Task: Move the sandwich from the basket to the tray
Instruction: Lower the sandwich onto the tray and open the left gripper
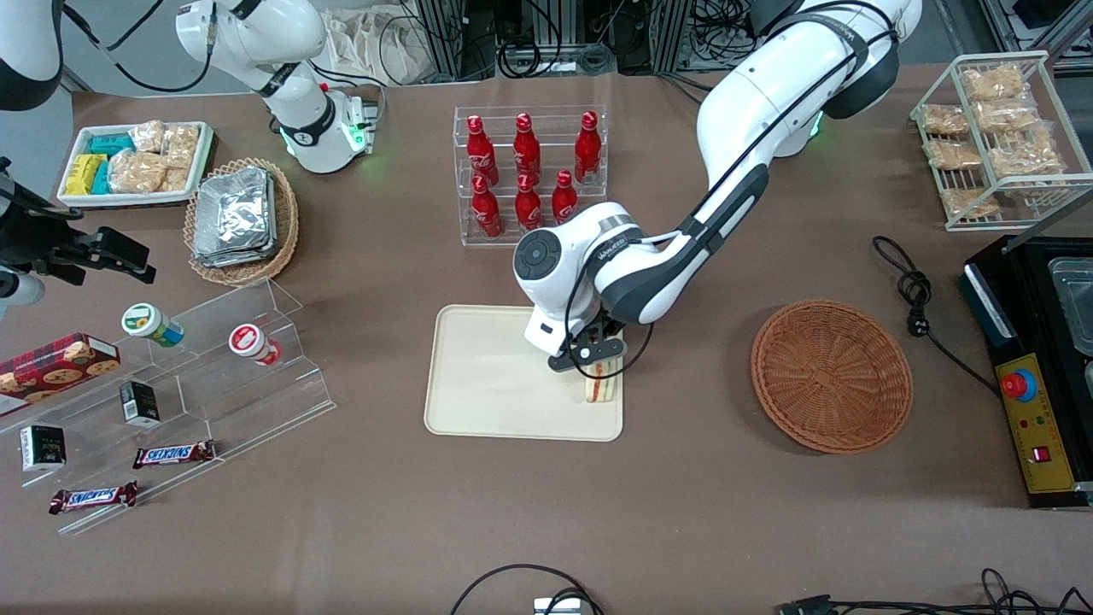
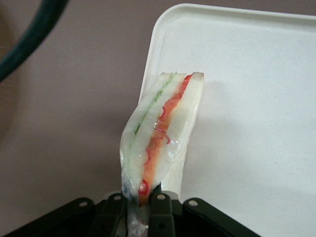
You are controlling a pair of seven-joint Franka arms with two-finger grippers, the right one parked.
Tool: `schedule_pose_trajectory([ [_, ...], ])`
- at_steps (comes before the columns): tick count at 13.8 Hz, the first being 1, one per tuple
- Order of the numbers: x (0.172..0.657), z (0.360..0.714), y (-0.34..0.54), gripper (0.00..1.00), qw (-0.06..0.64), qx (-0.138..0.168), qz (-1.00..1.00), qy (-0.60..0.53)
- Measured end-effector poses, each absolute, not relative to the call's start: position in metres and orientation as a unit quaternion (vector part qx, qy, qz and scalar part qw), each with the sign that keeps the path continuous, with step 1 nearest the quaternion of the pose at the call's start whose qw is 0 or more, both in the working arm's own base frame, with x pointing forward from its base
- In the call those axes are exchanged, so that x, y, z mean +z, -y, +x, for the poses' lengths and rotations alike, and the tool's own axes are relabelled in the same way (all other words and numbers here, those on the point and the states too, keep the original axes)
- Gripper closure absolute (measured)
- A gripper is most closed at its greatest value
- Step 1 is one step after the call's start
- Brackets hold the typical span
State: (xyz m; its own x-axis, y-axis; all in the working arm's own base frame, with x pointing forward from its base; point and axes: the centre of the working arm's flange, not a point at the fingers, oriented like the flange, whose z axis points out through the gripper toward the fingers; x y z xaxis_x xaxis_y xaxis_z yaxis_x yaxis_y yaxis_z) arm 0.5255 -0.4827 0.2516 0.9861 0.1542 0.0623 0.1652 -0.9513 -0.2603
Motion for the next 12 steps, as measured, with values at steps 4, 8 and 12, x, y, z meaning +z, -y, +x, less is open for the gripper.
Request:
schedule_pose_trajectory([
  [4,0.242,0.528,0.482,0.64,0.136,-0.031,-0.988,0.074],
  [8,0.248,0.535,0.481,0.24,0.133,-0.045,-0.987,0.084],
  [12,0.303,0.556,0.461,0.00,0.111,-0.034,-0.985,0.130],
])
